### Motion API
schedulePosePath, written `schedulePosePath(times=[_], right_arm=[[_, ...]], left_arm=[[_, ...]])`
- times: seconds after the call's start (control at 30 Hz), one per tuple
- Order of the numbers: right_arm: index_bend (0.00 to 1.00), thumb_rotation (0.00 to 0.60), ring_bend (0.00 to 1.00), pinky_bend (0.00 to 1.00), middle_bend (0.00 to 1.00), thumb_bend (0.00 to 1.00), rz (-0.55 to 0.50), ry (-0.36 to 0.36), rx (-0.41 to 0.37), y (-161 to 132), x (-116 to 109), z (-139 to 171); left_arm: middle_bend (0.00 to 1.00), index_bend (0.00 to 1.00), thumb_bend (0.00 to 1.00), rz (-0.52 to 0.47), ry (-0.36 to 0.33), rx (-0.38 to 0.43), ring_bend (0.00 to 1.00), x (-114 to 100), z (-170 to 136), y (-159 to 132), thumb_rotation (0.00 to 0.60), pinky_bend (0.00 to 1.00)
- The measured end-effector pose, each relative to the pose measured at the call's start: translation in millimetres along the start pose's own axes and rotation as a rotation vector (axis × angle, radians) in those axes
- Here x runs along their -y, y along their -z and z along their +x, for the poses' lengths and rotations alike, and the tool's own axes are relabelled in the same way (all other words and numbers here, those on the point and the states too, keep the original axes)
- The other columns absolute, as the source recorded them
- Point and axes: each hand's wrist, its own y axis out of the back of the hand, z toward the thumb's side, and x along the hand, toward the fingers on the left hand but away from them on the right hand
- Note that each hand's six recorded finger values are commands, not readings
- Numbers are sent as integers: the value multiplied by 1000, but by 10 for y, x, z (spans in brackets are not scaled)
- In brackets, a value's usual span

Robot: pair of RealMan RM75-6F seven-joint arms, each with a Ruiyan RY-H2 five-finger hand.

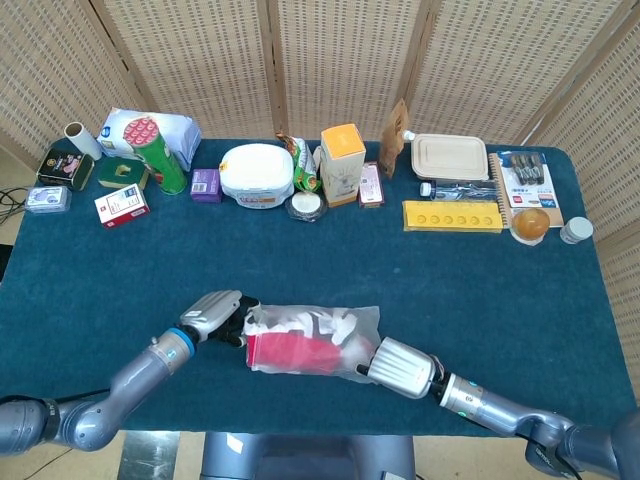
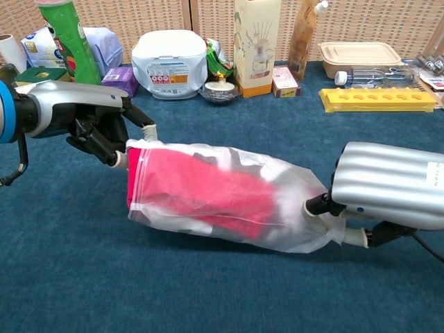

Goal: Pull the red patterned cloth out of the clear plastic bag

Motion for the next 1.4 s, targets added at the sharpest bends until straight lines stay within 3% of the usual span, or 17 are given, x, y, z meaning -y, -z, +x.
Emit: schedulePosePath(times=[0.57, 1.07, 1.4], right_arm=[[701, 600, 1000, 1000, 962, 559, 61, -33, 91, 285, -88, 229], [700, 600, 1000, 1000, 963, 561, 104, -78, 192, 577, -101, 490], [700, 600, 1000, 1000, 962, 560, 126, -115, 252, 726, -83, 672]], left_arm=[[1000, 831, 585, -18, -67, 21, 1000, -259, -129, 55, 600, 974], [1000, 831, 585, -41, -187, 37, 1000, -716, -458, 145, 600, 974], [1000, 831, 585, -28, -260, -7, 1000, -1002, -651, 360, 600, 974]])
